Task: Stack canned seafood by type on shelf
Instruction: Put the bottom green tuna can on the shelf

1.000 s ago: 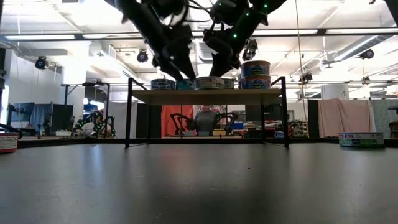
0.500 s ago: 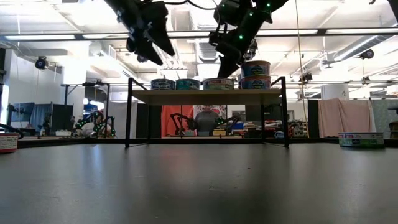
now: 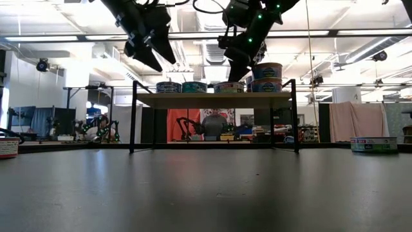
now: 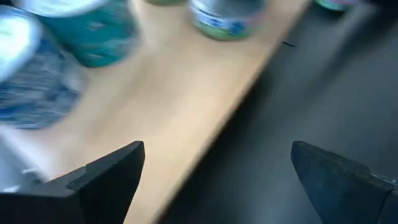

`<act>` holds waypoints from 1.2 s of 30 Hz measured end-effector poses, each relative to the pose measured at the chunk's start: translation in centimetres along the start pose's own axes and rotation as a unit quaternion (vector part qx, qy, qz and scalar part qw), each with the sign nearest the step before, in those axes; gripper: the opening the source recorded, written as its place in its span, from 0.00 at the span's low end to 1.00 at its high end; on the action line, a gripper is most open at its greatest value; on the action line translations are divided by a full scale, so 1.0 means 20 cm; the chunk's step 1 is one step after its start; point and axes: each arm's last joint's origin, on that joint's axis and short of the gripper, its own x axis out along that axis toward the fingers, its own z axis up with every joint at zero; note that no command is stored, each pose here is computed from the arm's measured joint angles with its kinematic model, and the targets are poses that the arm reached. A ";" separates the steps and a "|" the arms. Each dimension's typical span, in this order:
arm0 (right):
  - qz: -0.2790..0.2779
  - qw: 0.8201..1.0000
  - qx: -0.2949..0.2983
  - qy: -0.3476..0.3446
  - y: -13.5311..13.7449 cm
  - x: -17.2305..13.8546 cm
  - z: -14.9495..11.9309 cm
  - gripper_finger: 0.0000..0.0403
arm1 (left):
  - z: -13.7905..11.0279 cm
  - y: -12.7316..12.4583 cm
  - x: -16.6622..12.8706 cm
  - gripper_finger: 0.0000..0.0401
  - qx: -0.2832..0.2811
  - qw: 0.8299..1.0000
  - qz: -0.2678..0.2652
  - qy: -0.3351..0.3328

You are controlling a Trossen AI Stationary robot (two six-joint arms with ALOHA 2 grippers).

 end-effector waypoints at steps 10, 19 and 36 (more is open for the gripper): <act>-0.003 1.000 0.000 -0.013 -0.01 -0.06 0.00 0.03 | 0.04 0.04 -0.10 0.97 -0.025 0.995 0.061 -0.071; 0.029 0.999 0.023 -0.015 0.00 -0.03 0.00 0.03 | 0.05 0.06 -0.22 0.97 -0.084 0.973 0.163 -0.142; 0.027 0.999 0.027 0.017 0.00 -0.07 -0.01 0.03 | 0.03 -0.01 -0.31 0.97 -0.094 0.976 0.114 -0.162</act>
